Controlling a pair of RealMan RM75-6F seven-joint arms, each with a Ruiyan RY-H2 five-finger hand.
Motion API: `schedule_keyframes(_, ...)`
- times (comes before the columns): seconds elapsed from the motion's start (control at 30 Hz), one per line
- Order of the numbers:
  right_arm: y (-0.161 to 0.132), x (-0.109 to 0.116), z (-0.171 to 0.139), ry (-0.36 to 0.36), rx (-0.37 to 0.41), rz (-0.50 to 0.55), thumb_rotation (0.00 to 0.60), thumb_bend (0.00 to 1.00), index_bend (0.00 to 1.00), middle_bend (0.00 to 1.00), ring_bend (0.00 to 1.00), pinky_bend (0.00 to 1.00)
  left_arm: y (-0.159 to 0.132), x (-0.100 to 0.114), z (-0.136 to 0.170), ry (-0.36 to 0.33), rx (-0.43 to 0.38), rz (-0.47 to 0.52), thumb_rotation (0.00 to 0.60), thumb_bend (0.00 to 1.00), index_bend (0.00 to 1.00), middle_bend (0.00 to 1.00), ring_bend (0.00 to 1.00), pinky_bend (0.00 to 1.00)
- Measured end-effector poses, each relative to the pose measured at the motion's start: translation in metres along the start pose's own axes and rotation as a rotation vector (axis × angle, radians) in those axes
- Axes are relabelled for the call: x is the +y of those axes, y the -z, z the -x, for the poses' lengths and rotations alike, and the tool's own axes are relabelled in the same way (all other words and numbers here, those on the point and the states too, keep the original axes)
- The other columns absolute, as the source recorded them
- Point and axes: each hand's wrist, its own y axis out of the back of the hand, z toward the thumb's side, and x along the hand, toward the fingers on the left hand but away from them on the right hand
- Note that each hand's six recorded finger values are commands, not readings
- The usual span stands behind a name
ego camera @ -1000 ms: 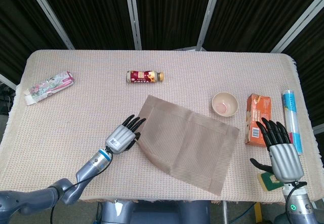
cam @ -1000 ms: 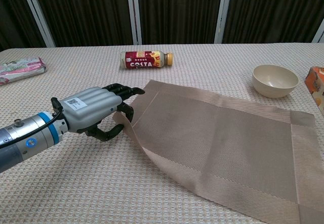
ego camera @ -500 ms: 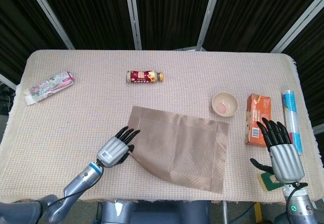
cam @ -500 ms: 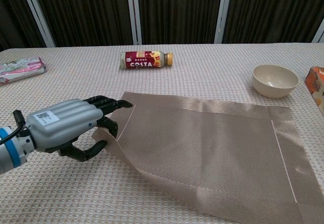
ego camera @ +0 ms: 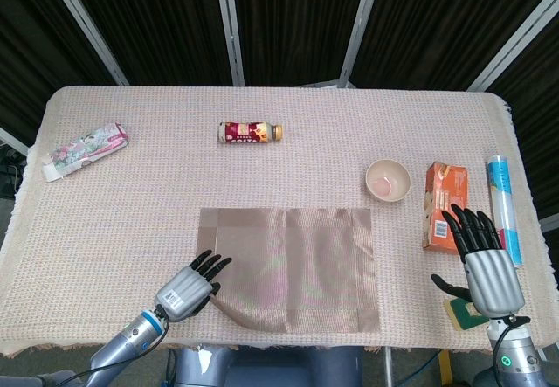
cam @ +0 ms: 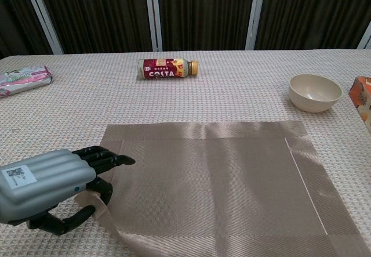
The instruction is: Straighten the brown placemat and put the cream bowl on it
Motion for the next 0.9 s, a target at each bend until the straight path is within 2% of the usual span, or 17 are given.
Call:
schedule_keyframes(0.7, -0.001, 0.002, -0.002, 0.004, 0.005, 0.004, 0.6, 0.0, 0.0, 0.0, 0.0, 0.0, 0.017, -0.014, 0.03, 0.03, 0.049, -0.007, 0.6, 0.59, 0.68, 0.0, 0.0, 0.0)
schedule_keyframes(0.73, -0.001, 0.002, -0.002, 0.005, 0.005, 0.004, 0.6, 0.0, 0.0, 0.0, 0.0, 0.0, 0.018, -0.014, 0.031, 0.031, 0.05, -0.007, 0.6, 0.56, 0.64, 0.0, 0.0, 0.0)
schedule_keyframes(0.8, -0.001, 0.003, -0.002, 0.006, 0.005, 0.005, 0.6, 0.0, 0.0, 0.0, 0.0, 0.0, 0.019, -0.014, 0.032, 0.03, 0.054, -0.008, 0.6, 0.37, 0.4, 0.0, 0.0, 0.0)
schedule_keyframes(0.83, -0.001, 0.003, -0.002, 0.006, 0.004, 0.006, 0.6, 0.0, 0.0, 0.0, 0.0, 0.0, 0.021, -0.015, 0.033, 0.03, 0.056, -0.012, 0.6, 0.2, 0.21, 0.0, 0.0, 0.0)
schedule_keyframes(0.87, -0.001, 0.003, -0.002, 0.006, 0.004, 0.007, 0.6, 0.0, 0.0, 0.0, 0.0, 0.0, 0.022, -0.015, 0.034, 0.032, 0.057, -0.014, 0.6, 0.08, 0.06, 0.0, 0.0, 0.0)
schedule_keyframes(0.9, -0.001, 0.003, -0.002, 0.007, 0.004, 0.007, 0.6, 0.0, 0.0, 0.0, 0.0, 0.0, 0.023, -0.015, 0.035, 0.035, 0.058, -0.016, 0.6, 0.04, 0.02, 0.0, 0.0, 0.0)
